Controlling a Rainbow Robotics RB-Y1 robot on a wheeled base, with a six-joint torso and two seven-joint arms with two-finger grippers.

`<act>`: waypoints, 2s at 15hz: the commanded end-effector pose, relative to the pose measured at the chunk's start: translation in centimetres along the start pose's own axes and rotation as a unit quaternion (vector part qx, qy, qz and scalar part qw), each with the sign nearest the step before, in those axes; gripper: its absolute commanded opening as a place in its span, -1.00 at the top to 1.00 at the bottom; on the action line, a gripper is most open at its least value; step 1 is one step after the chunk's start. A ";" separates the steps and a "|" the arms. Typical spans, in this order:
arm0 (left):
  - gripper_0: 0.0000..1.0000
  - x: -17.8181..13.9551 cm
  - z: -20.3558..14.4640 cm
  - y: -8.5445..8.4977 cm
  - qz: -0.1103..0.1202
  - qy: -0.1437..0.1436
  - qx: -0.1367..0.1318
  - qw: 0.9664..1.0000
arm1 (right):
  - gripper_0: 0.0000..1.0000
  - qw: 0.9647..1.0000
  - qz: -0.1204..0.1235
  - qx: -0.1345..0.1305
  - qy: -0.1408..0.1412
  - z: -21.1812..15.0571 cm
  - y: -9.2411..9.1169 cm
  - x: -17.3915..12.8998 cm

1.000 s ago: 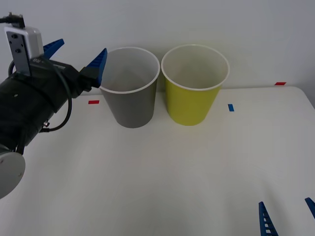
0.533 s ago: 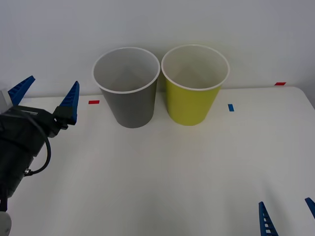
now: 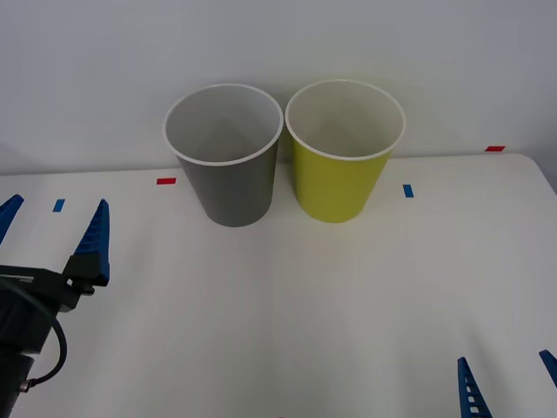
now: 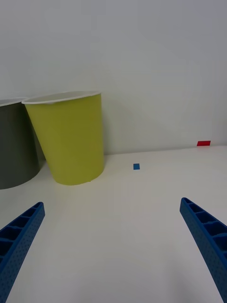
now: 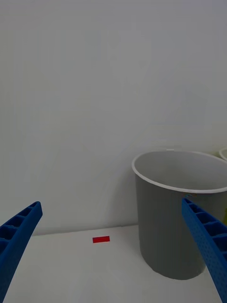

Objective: Put cans in the gray bin and PET bottles in the light green bin.

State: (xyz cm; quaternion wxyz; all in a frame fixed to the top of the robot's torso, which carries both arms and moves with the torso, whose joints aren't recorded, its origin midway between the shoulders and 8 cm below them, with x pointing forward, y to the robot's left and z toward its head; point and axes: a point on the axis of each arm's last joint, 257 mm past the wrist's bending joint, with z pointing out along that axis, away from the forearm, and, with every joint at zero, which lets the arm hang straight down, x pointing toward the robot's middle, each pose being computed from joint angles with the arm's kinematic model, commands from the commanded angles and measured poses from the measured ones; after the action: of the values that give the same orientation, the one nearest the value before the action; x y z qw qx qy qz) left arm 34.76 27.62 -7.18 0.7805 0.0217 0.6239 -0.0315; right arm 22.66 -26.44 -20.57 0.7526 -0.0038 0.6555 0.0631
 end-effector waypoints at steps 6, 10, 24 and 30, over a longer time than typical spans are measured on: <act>-1.00 3.9 -6.0 1.5 0.013 -0.043 -0.024 0.999 | -1.00 1.000 0.000 0.000 0.000 0.0 0.0 0.0; -1.00 7.8 -10.9 1.7 0.011 -0.001 -0.040 0.999 | -1.00 1.000 0.000 0.000 0.000 0.0 0.0 0.0; -1.00 11.2 -17.0 -0.2 0.012 0.090 -0.039 0.995 | -1.00 1.000 0.000 0.000 0.000 0.0 0.0 0.0; -1.00 11.2 -17.0 -0.2 0.012 0.090 -0.039 0.995 | -1.00 1.000 0.000 0.000 0.000 0.0 0.0 0.0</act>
State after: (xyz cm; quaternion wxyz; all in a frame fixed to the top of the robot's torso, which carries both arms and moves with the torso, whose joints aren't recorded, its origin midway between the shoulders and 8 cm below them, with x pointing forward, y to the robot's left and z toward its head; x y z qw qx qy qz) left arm 20.66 28.42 -21.84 0.7218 0.0012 0.6921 0.0043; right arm 22.66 -26.44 -20.57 0.7526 -0.0038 0.6555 0.0631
